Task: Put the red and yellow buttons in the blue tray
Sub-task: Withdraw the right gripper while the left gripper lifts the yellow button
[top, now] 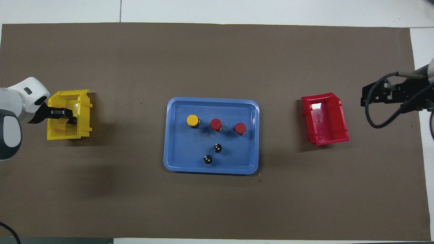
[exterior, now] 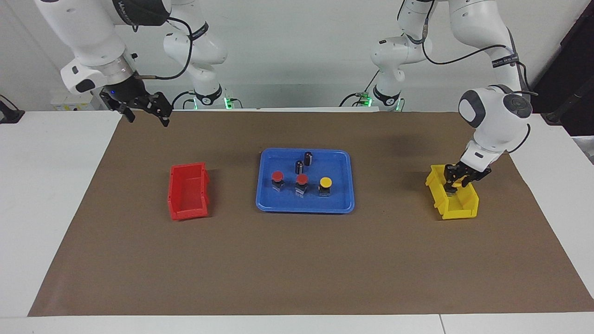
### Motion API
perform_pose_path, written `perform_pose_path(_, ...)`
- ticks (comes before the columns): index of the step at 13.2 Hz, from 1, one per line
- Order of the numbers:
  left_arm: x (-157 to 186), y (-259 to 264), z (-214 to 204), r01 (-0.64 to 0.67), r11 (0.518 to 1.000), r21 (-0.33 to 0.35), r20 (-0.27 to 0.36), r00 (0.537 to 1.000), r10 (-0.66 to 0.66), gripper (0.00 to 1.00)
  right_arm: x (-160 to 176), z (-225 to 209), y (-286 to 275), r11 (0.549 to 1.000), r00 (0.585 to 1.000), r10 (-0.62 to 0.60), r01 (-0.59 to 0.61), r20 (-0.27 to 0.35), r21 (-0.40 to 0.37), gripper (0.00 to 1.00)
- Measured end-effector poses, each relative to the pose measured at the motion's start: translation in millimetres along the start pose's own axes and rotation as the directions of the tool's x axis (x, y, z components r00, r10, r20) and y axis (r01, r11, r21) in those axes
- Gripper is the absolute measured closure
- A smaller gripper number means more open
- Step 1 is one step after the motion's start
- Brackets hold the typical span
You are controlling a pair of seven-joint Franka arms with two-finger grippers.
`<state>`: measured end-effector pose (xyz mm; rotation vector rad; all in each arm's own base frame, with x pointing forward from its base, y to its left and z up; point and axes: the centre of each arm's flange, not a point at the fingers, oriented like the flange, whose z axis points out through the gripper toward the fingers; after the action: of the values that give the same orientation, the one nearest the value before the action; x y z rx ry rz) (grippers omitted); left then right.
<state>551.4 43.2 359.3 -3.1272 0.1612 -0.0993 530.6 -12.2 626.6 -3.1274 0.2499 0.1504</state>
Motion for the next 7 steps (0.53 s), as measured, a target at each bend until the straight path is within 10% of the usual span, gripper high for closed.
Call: perform_pose_path(7, 42, 29, -102, -0.019, 0.998, 0.06, 0.088, 0.996, 0.014, 0.59, 2, 17, 26, 1.0, 0.999, -0.024, 0.024, 0.026, 0.003, 0.0)
